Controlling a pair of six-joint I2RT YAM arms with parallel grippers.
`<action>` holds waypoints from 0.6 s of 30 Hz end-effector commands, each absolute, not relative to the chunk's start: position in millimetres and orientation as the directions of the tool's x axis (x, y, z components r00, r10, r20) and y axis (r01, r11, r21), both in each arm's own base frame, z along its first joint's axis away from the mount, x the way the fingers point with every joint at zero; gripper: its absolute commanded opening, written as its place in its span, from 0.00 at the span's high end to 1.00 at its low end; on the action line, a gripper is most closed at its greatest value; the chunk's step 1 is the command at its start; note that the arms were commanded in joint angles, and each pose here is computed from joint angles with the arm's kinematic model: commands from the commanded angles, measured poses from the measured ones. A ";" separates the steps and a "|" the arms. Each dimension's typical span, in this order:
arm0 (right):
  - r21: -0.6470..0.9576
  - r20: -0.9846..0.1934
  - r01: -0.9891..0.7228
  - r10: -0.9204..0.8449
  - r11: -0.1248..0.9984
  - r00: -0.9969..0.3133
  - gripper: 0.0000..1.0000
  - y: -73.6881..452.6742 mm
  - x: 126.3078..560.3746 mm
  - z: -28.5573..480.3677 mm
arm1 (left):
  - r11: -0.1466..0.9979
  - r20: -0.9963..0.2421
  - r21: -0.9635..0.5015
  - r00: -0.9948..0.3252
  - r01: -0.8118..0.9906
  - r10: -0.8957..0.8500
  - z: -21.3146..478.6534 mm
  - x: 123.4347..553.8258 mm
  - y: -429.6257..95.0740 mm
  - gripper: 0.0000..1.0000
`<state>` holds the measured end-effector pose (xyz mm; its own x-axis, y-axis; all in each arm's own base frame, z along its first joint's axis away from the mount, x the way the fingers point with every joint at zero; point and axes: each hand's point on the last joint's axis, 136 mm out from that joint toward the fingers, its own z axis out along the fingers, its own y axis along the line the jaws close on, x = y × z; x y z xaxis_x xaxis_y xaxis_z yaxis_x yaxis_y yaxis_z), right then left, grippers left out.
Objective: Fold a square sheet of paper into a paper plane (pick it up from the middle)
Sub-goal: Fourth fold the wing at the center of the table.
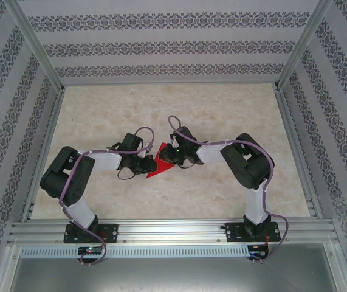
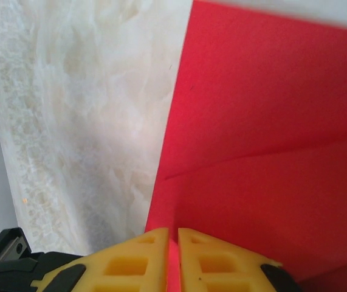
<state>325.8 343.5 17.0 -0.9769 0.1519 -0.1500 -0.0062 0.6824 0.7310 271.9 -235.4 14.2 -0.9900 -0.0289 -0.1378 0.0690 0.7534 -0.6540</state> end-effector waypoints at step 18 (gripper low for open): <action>0.552 -0.179 0.170 0.316 0.816 -0.932 0.85 252.5 386.1 -15.7 | 0.893 0.030 -0.449 -0.999 -0.029 -0.017 -43.5 221.0 -188.6 1.00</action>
<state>369.6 296.6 15.4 -0.9597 0.2432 -0.1410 0.0842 0.7272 0.6813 271.8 -235.4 14.3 -0.9879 -0.0169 -0.1541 0.0891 0.7517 -0.6535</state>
